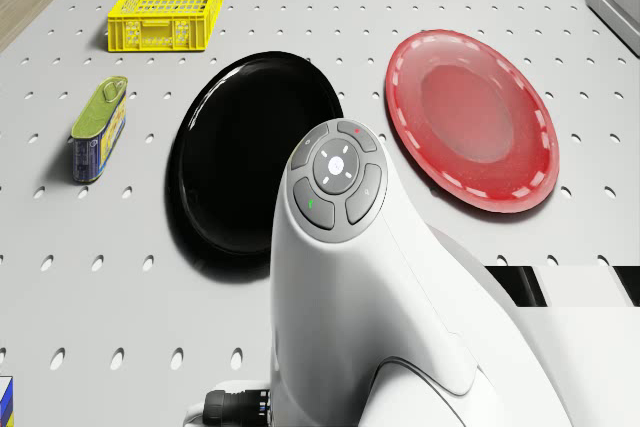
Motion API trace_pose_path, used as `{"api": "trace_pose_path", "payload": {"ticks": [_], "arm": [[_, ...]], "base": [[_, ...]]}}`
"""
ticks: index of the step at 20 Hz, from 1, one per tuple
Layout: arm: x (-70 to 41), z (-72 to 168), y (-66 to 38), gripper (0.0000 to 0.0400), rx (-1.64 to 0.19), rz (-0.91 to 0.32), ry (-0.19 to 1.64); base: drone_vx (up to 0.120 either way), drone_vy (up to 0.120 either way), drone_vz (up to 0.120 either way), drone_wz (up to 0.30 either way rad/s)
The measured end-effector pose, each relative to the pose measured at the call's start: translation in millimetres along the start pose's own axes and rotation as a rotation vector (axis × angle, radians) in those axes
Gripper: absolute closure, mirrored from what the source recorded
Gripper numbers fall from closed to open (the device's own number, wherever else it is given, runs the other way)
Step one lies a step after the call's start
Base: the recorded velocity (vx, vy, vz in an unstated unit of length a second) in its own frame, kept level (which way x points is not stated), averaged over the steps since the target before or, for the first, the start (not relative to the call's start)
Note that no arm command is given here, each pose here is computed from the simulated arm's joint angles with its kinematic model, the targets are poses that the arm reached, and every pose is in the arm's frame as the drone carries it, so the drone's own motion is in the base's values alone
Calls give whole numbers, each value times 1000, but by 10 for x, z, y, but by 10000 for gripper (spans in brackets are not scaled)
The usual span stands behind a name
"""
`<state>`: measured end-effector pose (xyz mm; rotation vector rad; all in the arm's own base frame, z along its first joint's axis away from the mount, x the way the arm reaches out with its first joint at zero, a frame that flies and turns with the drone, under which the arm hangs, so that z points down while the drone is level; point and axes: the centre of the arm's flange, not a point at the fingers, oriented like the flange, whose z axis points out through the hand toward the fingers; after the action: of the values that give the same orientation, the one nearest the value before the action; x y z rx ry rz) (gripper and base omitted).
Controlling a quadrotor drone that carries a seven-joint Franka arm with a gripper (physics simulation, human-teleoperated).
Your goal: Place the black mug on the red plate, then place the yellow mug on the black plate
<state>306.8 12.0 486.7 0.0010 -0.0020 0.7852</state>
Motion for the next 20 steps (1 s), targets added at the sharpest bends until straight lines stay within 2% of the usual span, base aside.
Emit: {"api": "trace_pose_path", "payload": {"ticks": [20], "arm": [[0, -1, 0, 290, 0, 0, 0]], "base": [[120, -120, 0, 0]]}}
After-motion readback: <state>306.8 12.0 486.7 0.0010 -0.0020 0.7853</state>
